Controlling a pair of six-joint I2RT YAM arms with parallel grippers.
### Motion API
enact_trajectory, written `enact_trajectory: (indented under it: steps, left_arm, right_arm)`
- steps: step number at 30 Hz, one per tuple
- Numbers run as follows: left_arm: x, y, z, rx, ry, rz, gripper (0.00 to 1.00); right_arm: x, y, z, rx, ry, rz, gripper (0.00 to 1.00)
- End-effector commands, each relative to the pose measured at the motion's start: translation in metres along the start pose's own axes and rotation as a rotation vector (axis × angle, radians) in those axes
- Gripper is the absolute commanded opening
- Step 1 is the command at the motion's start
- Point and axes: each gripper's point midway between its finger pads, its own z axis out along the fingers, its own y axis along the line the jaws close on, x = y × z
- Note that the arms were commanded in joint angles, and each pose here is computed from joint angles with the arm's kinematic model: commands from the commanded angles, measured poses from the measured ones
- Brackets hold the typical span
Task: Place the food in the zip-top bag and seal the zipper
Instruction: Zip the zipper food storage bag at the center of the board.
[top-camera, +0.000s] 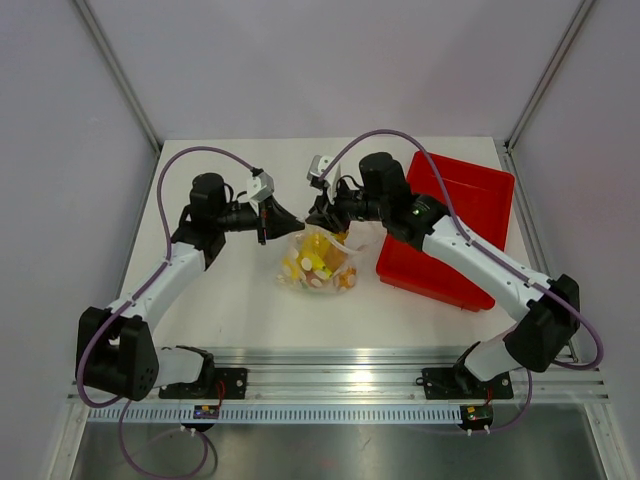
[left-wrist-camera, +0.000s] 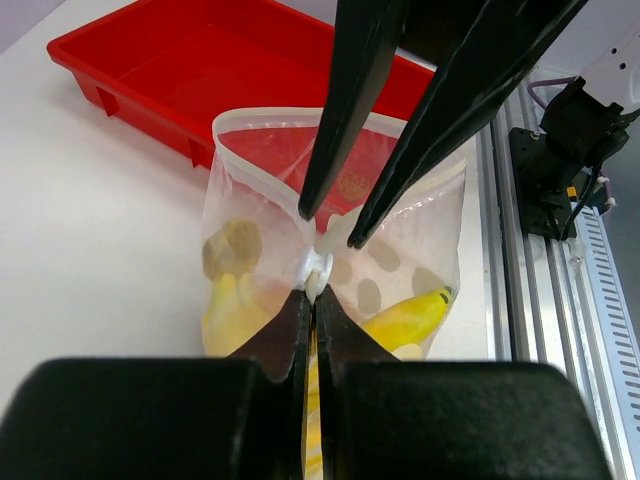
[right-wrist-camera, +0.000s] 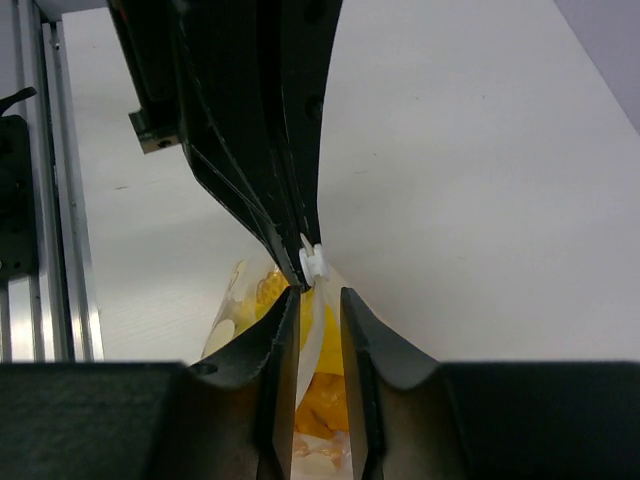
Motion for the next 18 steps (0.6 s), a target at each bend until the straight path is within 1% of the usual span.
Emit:
enact_trajectory:
  steps: [1,7,11,13,16,18]
  left_arm:
    - [-0.021,-0.008,-0.004,0.017,-0.037,0.109,0.00]
    - [-0.022,-0.009,-0.004,0.022,-0.040,0.107,0.00]
    - [-0.022,-0.009,-0.004,0.022,-0.039,0.113,0.00]
    - [-0.022,-0.009,-0.004,0.025,-0.039,0.116,0.00]
    - [-0.022,-0.009,-0.004,0.026,-0.037,0.122,0.00]
    - [-0.021,-0.009,-0.004,0.027,-0.036,0.119,0.00]
  right_arm:
    - [-0.037,0.008,-0.006,-0.067,-0.032,-0.096,0.32]
    - [-0.030,0.015,0.002,-0.138,0.004,-0.107,0.38]
    - [-0.023,0.021,0.007,-0.190,0.029,-0.103,0.45]
    - [-0.020,0.019,0.009,-0.193,0.044,-0.102,0.46]
    - [-0.018,0.018,0.013,-0.198,0.054,-0.115,0.44]
    - [-0.017,0.017,0.014,-0.200,0.058,-0.116,0.39]
